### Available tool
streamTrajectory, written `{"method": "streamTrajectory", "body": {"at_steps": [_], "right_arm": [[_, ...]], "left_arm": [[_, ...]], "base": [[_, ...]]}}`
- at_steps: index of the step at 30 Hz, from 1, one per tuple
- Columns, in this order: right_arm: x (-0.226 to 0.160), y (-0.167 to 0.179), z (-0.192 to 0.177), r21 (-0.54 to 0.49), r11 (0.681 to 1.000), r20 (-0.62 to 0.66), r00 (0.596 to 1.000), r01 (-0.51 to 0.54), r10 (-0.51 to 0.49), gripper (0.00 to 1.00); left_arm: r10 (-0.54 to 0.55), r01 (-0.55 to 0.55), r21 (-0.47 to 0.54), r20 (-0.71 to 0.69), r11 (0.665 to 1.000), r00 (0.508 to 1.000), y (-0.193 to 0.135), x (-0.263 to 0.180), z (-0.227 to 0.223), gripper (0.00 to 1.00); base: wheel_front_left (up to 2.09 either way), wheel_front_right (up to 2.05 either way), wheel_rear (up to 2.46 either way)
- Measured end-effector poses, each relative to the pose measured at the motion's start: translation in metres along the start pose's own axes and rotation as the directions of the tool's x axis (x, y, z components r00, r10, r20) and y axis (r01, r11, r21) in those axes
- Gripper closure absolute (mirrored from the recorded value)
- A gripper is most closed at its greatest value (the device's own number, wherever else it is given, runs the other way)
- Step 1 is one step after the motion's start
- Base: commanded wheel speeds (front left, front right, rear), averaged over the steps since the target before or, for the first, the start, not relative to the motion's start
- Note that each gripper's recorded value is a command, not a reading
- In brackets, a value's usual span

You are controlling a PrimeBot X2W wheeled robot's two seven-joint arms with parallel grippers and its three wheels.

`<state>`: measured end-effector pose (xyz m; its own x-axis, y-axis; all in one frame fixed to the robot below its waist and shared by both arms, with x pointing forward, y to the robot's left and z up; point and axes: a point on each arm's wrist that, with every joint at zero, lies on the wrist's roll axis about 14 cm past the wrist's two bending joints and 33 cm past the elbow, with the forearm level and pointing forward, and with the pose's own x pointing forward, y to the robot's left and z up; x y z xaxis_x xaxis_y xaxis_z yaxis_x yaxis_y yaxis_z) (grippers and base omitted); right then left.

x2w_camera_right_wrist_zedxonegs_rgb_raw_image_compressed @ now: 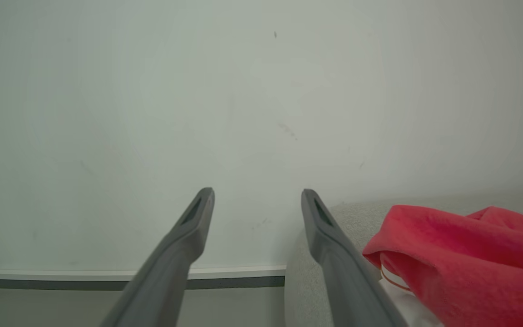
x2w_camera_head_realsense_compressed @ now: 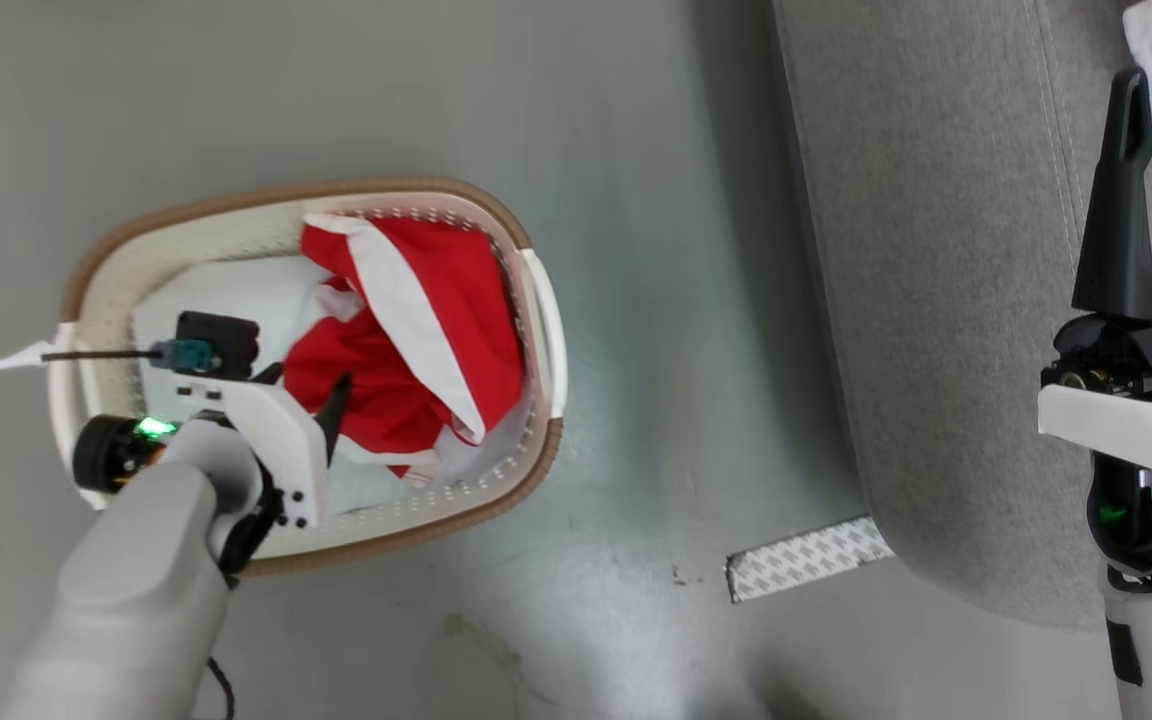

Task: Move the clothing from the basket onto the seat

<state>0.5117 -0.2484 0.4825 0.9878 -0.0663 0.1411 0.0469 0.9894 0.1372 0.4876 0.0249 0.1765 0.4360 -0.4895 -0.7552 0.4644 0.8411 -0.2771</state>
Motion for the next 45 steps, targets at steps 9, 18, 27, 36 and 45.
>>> {"method": "streamTrajectory", "body": {"at_steps": [9,18,27,36,45], "right_arm": [[-0.001,-0.014,-0.016,-0.025,0.999,-0.031,0.999,0.040,-0.041,0.00],[-0.001,-0.023,-0.027,-0.045,0.997,-0.057,0.997,0.058,-0.060,0.00],[-0.004,-0.028,-0.029,-0.044,0.996,-0.069,0.995,0.072,-0.075,0.00],[-0.003,-0.022,-0.014,-0.032,0.998,-0.037,0.997,0.063,-0.064,0.00],[-0.007,-0.014,0.029,-0.042,0.998,0.045,0.998,0.048,-0.046,0.00]], "left_arm": [[-0.006,-0.008,-0.062,-0.221,0.998,0.975,0.011,0.029,-0.048,0.00],[-0.027,0.001,-0.089,-0.298,0.996,0.954,0.013,0.056,-0.061,0.00],[-0.056,0.032,-0.083,-0.297,0.996,0.953,0.004,0.069,-0.059,1.00],[-0.069,0.057,-0.062,-0.220,0.996,0.973,-0.006,0.054,-0.037,1.00],[-0.111,0.109,-0.029,-0.060,0.994,0.992,-0.039,0.013,0.004,1.00]], "base": [[0.00,0.00,0.00],[0.00,0.00,0.00],[0.00,0.00,0.00],[0.00,0.00,0.00],[0.00,0.00,0.00]]}}
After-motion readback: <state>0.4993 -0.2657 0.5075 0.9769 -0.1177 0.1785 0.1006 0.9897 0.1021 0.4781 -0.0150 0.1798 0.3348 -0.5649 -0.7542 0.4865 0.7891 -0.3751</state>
